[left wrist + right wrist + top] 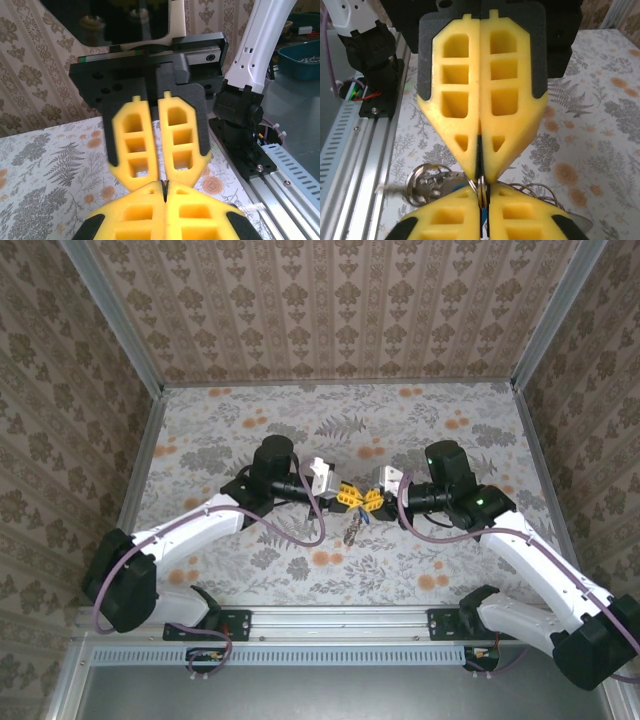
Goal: Put the keys on the keyring
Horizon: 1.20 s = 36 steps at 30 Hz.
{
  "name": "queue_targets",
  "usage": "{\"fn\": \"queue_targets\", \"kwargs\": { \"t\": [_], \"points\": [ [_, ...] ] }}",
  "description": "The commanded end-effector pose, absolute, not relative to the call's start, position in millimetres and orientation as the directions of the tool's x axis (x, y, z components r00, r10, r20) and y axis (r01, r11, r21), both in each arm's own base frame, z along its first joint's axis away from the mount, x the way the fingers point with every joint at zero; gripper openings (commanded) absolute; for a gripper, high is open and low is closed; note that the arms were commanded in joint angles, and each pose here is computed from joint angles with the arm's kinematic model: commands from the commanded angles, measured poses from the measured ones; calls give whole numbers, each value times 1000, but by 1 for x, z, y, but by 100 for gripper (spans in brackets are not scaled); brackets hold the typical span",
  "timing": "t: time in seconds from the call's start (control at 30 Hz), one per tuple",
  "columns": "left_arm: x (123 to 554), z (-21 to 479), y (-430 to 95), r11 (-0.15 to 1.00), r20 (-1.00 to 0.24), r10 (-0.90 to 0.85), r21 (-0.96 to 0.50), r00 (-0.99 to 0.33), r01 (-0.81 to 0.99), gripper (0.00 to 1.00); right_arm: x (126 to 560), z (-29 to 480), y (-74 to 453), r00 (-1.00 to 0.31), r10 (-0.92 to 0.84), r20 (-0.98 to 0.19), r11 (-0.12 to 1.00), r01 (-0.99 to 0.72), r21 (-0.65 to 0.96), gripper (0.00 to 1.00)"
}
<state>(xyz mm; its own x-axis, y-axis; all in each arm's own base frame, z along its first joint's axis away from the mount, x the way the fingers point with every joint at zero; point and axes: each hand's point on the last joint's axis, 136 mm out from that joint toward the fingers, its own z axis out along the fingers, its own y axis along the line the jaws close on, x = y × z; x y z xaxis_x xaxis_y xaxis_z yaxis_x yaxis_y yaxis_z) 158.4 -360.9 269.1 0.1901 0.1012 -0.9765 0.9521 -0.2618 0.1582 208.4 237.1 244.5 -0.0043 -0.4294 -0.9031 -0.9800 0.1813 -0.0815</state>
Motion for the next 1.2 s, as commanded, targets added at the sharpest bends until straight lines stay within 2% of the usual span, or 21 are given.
{"fn": "queue_targets", "kwargs": {
  "t": [0.0,0.13,0.27,0.5,0.77,1.0,1.1,1.17],
  "points": [
    [152,288,-367,-301,-973,49,203,227,932,0,204,249,242,10,-395,-919,145,-987,-73,3],
    [162,281,-363,-251,-973,107,173,205,952,0,204,245,236,20,-436,-900,160,-982,-99,0],
    [167,259,-352,-215,-940,259,168,222,962,3,204,239,226,14,-512,-859,189,-973,-129,0],
    [168,222,-347,-215,-868,446,132,218,968,0,200,246,220,17,-552,-833,198,-968,-151,0],
    [178,201,-345,-159,-821,532,141,205,977,0,199,253,215,17,-581,-813,201,-966,-164,0],
    [180,207,-352,-141,-857,485,120,174,983,0,197,258,219,9,-557,-830,196,-970,-142,0],
    [176,224,-352,-153,-898,410,107,162,982,12,199,252,218,1,-569,-822,200,-970,-139,0],
    [175,238,-347,-154,-921,359,103,153,983,25,200,250,218,-3,-574,-819,203,-969,-138,0]
  ]
}}
